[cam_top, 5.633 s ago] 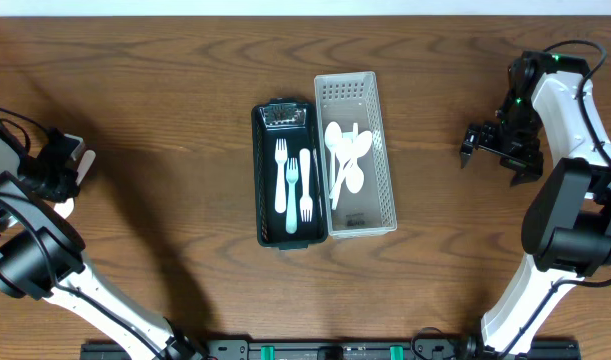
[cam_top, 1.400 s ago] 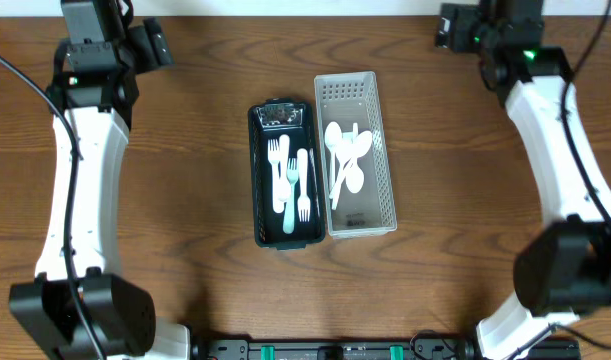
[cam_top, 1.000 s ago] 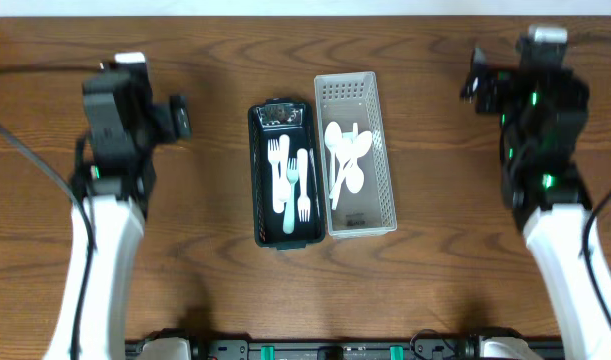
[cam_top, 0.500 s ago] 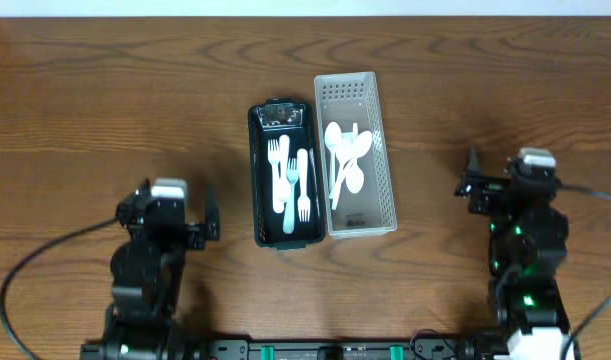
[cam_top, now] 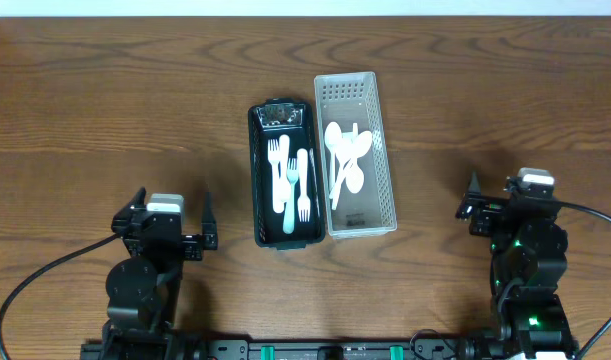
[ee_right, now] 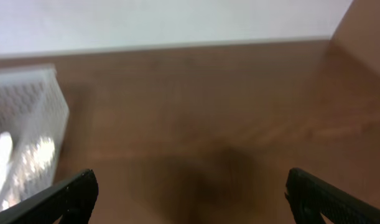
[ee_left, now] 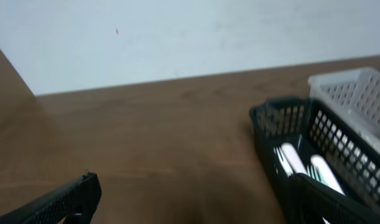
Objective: Pack container
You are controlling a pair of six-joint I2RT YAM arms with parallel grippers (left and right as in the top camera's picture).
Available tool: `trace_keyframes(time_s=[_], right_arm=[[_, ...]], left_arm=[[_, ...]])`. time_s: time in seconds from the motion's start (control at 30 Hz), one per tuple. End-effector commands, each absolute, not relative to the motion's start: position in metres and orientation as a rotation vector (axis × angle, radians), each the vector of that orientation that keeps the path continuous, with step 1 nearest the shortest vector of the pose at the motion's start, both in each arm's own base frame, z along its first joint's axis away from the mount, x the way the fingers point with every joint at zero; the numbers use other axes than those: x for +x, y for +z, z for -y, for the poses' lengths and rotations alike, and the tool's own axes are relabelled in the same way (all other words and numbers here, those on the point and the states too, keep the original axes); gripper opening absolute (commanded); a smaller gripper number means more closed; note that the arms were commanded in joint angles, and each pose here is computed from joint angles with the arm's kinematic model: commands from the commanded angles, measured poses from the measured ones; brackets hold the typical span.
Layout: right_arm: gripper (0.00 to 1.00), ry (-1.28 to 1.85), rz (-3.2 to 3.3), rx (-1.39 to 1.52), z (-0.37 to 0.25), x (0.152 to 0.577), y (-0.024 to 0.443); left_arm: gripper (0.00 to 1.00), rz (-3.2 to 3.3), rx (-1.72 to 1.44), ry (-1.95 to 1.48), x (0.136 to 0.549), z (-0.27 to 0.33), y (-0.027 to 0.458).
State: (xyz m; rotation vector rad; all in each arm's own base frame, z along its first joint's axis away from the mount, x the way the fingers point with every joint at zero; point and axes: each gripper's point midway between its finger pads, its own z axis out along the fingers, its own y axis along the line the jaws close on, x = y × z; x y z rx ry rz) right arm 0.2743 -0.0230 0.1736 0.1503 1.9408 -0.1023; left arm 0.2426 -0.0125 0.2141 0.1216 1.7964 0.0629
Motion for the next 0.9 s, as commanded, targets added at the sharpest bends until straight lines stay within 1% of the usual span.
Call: trace_keyframes(time_s=[0.0, 0.3, 0.47, 0.67, 0.77, 0.87], right_arm=[[0.99, -0.125, -2.016, 0.136, 0.023, 0.266, 0.156], [0.99, -0.163, -2.333, 0.12, 0.025, 0.222, 0.093], [0.99, -0.176, -2.452, 0.111, 0.025, 0.198, 0.074], [0.99, -0.167, -2.417, 0.099, 0.023, 0.181, 0.082], [0.99, -0.161, -2.334, 0.091, 0.022, 0.177, 0.095], [0.99, -0.112, -2.186, 0.077, 0.016, 0.183, 0.119]], left_arm=[[0.98, -1.828, 0.135, 0.073, 0.239, 0.012, 0.209], [0.98, -2.033, 0.165, 0.084, 0.221, 0.01, 0.161], [0.98, -2.148, 0.182, 0.09, 0.207, 0.008, 0.137], [0.98, -2.284, 0.202, 0.097, 0.186, 0.006, 0.11], [0.98, -2.328, 0.209, 0.1, 0.179, 0.005, 0.102], [0.98, -2.351, 0.213, 0.101, 0.175, 0.005, 0.098]])
